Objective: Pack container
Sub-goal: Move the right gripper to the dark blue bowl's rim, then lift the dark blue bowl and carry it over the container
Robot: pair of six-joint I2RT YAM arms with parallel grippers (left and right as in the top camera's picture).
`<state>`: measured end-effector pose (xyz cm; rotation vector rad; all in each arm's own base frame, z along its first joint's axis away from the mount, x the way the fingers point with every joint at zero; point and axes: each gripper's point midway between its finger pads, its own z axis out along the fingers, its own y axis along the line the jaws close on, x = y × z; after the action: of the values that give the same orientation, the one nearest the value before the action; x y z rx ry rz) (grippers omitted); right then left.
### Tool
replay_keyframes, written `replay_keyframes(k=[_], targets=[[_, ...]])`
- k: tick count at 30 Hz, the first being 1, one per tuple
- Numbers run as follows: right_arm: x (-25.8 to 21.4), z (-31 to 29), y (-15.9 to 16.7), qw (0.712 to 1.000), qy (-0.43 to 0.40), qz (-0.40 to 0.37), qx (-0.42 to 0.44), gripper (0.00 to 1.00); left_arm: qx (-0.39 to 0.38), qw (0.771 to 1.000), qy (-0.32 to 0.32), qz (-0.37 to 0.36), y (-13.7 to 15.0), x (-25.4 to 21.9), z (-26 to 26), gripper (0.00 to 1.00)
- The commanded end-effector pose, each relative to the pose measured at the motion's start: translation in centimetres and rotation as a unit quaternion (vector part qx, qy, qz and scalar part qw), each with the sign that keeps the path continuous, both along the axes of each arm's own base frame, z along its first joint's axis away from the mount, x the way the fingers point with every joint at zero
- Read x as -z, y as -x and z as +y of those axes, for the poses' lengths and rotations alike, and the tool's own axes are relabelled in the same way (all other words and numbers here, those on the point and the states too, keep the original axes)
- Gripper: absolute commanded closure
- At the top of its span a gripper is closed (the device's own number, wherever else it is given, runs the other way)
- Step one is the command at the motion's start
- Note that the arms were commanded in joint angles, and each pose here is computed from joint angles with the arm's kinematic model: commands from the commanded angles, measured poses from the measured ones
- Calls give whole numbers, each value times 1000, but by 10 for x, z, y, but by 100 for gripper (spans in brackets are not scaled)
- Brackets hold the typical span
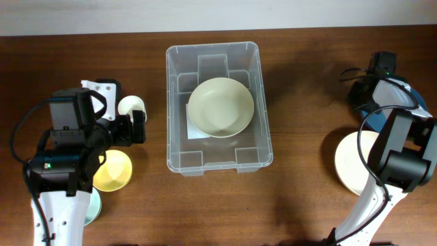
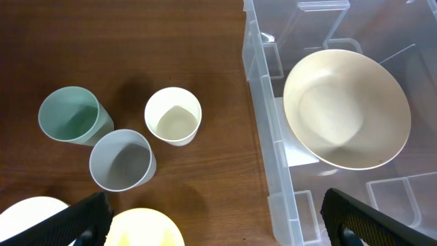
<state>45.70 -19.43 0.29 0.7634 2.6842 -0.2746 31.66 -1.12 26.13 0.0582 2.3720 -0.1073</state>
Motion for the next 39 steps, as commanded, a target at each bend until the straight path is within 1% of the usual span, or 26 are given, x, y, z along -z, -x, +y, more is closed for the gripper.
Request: replay_keyframes(k=[1, 3, 5, 6, 11, 14, 17, 20, 21, 23, 25, 28, 31, 35, 39], targets=[[14, -5, 15, 1000, 5, 26, 8, 73, -5, 1000, 1, -10, -3, -8, 1, 0], [14, -5, 14, 1000, 5, 24, 8, 78, -5, 1000, 1, -10, -3, -8, 1, 0], [13, -5, 14, 1000, 6, 23, 8, 85, -5, 1000, 1, -10, -3, -8, 1, 0], [13, -5, 13, 1000, 6, 22, 8, 96, -5, 1000, 1, -10, -3, -8, 1, 0], [7, -6, 9, 1000, 8, 19, 6, 96, -5, 1000, 1, -10, -3, -8, 1, 0], [-7, -8, 3, 1000, 9, 11, 5, 96, -5, 1000, 1, -10, -3, -8, 1, 0], [-35, -8, -6, 1000, 16, -3, -3, 96, -5, 1000, 1, -10, -3, -8, 1, 0], [-78, -2, -22, 998, 35, -30, -35, 96, -5, 1000, 1, -10, -3, -8, 1, 0], [-106, 6, -31, 996, 48, -49, -57, 96, -5, 1000, 1, -10, -3, -8, 1, 0], [-139, 21, -41, 992, 56, -74, -88, 96, -5, 1000, 1, -10, -3, -8, 1, 0], [-177, 47, -51, 983, 62, -102, -143, 96, -5, 1000, 1, -10, -3, -8, 1, 0], [-230, 101, -59, 961, 70, -139, -229, 96, -5, 1000, 1, -10, -3, -8, 1, 0], [-266, 168, -57, 927, 69, -165, -330, 96, -5, 1000, 1, -10, -3, -8, 1, 0], [-282, 248, -44, 886, 74, -172, -425, 96, -5, 1000, 1, -10, -3, -8, 1, 0], [-277, 325, -23, 839, 71, -157, -517, 96, -5, 1000, 1, -10, -3, -8, 1, 0]])
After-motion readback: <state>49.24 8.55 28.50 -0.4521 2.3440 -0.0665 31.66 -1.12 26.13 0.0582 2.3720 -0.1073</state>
